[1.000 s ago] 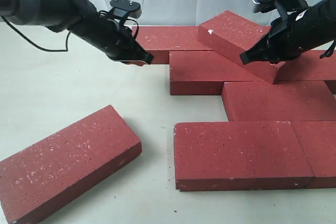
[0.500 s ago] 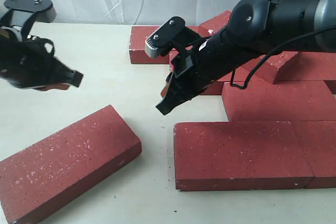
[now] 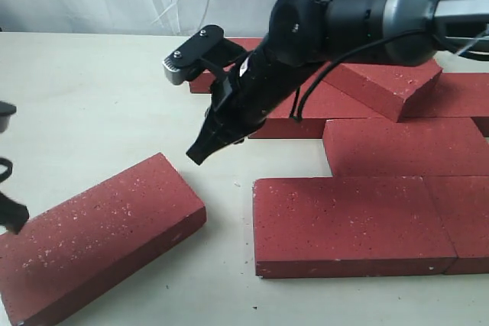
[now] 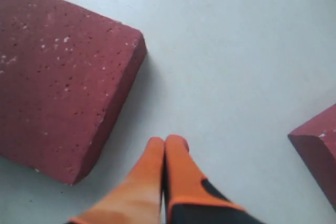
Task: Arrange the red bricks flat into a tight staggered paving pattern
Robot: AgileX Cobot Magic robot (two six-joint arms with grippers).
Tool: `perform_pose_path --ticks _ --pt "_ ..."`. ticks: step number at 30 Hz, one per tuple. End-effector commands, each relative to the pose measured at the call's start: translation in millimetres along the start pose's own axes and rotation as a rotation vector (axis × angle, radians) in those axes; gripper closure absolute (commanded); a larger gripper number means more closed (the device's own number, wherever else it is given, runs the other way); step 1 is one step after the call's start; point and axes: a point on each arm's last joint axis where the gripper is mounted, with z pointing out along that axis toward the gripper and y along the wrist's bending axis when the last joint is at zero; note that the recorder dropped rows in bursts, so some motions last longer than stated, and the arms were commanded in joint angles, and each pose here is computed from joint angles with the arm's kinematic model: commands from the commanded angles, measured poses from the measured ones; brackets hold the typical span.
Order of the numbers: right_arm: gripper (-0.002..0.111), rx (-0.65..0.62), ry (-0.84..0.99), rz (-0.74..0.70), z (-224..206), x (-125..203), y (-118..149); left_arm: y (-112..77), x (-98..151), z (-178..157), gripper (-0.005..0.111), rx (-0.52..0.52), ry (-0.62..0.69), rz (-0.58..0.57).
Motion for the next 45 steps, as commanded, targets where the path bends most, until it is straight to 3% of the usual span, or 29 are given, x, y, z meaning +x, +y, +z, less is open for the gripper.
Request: perform_pose_path --ticks 1,4,9,18,25,35,45 --pt "0.109 0.045 0.103 -0.011 12.3 -9.5 -1.4 -2.5 21.1 25.2 0.107 0.000 0.116 -0.009" --pt "0.109 0.037 0.126 -0.017 24.5 -10.9 -1.4 -3.1 29.2 36.6 0.107 -0.003 0.148 -0.004" --pt "0.109 0.027 0.168 -0.011 44.5 -3.5 -3.3 -12.5 32.1 53.8 0.107 0.078 0.131 -0.031" --pt "0.109 0.028 0.162 0.000 58.9 -0.6 -5.0 -15.8 23.0 68.5 0.107 0.066 0.202 -0.022" --pt "0.109 0.007 0.173 0.022 68.5 3.1 -4.0 -21.5 6.8 79.1 0.107 0.096 0.151 -0.038" --pt "0.109 -0.030 0.184 0.042 89.0 10.4 -2.7 -22.4 3.4 81.7 0.107 0.100 0.130 -0.039" --pt "0.109 -0.046 0.180 0.013 67.4 3.4 0.8 -23.4 -12.9 72.9 0.107 0.117 0.033 -0.024"
